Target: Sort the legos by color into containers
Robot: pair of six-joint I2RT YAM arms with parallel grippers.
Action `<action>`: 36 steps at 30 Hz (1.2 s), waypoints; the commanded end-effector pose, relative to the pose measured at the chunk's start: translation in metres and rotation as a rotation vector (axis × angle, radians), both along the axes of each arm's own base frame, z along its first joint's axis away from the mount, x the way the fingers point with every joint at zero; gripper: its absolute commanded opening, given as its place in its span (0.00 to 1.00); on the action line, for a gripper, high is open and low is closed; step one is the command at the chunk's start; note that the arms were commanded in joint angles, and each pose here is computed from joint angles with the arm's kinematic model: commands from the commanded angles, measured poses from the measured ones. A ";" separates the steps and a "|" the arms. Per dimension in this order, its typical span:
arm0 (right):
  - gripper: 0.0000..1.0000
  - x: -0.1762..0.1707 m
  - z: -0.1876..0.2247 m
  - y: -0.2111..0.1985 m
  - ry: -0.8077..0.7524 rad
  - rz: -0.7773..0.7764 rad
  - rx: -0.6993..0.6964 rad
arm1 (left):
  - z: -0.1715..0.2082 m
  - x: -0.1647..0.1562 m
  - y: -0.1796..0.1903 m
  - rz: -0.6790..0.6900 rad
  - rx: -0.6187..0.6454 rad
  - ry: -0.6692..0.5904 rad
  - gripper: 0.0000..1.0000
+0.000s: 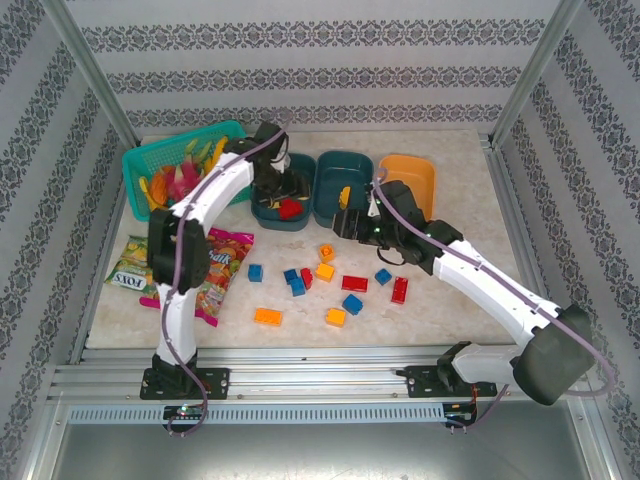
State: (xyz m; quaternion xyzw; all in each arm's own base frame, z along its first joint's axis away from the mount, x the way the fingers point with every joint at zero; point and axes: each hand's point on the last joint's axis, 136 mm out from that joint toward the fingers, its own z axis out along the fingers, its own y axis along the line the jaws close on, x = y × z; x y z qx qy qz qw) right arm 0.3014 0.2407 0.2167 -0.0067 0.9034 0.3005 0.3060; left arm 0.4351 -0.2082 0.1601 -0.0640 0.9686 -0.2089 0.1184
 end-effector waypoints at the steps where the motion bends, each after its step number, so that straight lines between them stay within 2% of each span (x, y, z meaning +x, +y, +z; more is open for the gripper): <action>1: 0.61 -0.007 -0.003 0.016 -0.024 0.084 -0.120 | 0.051 -0.020 0.022 0.091 -0.014 -0.115 0.73; 4: 0.61 -0.014 -0.022 0.010 0.013 0.060 -0.238 | 0.059 -0.053 0.025 0.101 -0.052 -0.152 0.74; 7: 0.61 -0.019 -0.051 -0.037 0.142 -0.124 -0.353 | 0.057 -0.095 0.016 0.049 -0.072 -0.174 0.76; 11: 0.58 -0.035 -0.093 -0.083 0.350 -0.350 -0.320 | 0.052 -0.150 -0.010 -0.060 -0.141 -0.219 0.78; 16: 0.56 -0.037 -0.125 -0.092 0.505 -0.532 -0.232 | 0.052 -0.195 -0.037 -0.163 -0.268 -0.301 0.83; 19: 0.54 -0.036 -0.138 -0.092 0.580 -0.615 -0.222 | 0.055 -0.203 -0.039 -0.173 -0.319 -0.334 0.87; 26: 0.50 -0.046 -0.170 -0.099 0.718 -0.762 -0.205 | 0.062 -0.202 -0.037 -0.187 -0.301 -0.358 0.87; 36: 0.51 -0.048 -0.192 -0.103 0.781 -0.825 -0.206 | 0.067 -0.198 -0.040 -0.184 -0.310 -0.365 0.87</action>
